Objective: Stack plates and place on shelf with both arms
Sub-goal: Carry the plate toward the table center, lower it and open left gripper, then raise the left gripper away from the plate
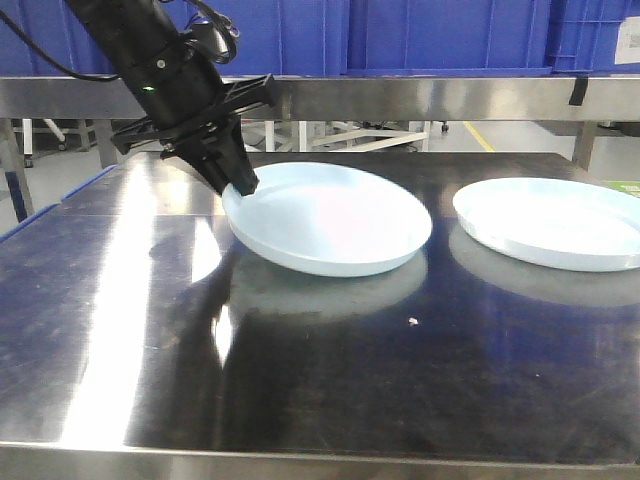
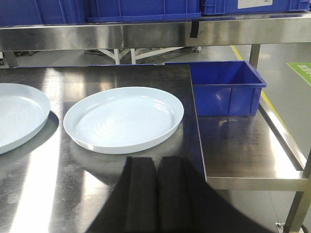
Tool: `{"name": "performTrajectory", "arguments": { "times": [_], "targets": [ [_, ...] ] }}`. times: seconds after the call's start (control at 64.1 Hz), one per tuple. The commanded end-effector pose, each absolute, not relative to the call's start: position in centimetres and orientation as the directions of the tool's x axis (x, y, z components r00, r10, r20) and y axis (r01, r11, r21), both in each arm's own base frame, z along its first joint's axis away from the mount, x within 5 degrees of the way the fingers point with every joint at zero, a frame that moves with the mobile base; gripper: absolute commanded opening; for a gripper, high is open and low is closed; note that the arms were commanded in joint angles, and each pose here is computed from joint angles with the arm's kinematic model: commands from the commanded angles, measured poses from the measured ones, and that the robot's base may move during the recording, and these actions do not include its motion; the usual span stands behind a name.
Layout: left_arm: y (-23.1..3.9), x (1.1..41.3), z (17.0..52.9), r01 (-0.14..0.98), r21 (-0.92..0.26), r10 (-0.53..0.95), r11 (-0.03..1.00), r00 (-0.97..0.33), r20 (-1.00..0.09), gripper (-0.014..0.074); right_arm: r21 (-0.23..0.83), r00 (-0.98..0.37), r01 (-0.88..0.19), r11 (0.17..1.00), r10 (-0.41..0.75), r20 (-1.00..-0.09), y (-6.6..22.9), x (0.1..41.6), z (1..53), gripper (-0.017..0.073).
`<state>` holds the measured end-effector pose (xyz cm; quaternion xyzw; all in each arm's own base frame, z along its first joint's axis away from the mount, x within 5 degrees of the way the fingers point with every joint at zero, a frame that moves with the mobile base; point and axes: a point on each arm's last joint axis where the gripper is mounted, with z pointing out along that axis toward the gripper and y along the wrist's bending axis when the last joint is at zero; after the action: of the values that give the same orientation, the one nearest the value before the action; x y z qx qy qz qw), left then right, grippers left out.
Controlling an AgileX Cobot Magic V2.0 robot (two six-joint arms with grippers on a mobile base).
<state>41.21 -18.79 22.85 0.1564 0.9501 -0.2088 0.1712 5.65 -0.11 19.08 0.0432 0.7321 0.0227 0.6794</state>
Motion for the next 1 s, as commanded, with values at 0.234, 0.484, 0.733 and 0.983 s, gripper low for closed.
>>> {"name": "performTrajectory", "arguments": {
  "times": [0.234, 0.484, 0.733, 0.983],
  "targets": [
    [-19.0, 41.0, 26.9, 0.387, -0.353, 0.170, 0.852, -0.842, -0.512, 0.0333, 0.090, 0.029, 0.035, 0.995, 0.089, -0.996, -0.2, 5.5, 19.9, 0.0051],
    [-17.9, 39.9, 30.3, 0.434, -0.254, 0.223, 0.864, -0.783, -0.581, 0.0331, 0.090, 0.029, 0.035, 0.995, 0.089, -0.996, -0.2, 5.5, 19.9, 0.0051],
    [-16.1, 37.1, 34.0, 0.440, -0.167, 0.199, 0.882, -0.670, -0.715, 0.0293, 0.090, 0.029, 0.035, 0.995, 0.089, -0.996, -0.2, 5.5, 19.9, 0.0051],
    [-13.1, 32.2, 34.2, 0.396, -0.062, 0.139, 0.916, -0.459, -0.877, 0.0092, 0.090, 0.029, 0.035, 0.995, 0.089, -0.996, -0.2, 5.5, 19.9, 0.0051]
  ]
}}
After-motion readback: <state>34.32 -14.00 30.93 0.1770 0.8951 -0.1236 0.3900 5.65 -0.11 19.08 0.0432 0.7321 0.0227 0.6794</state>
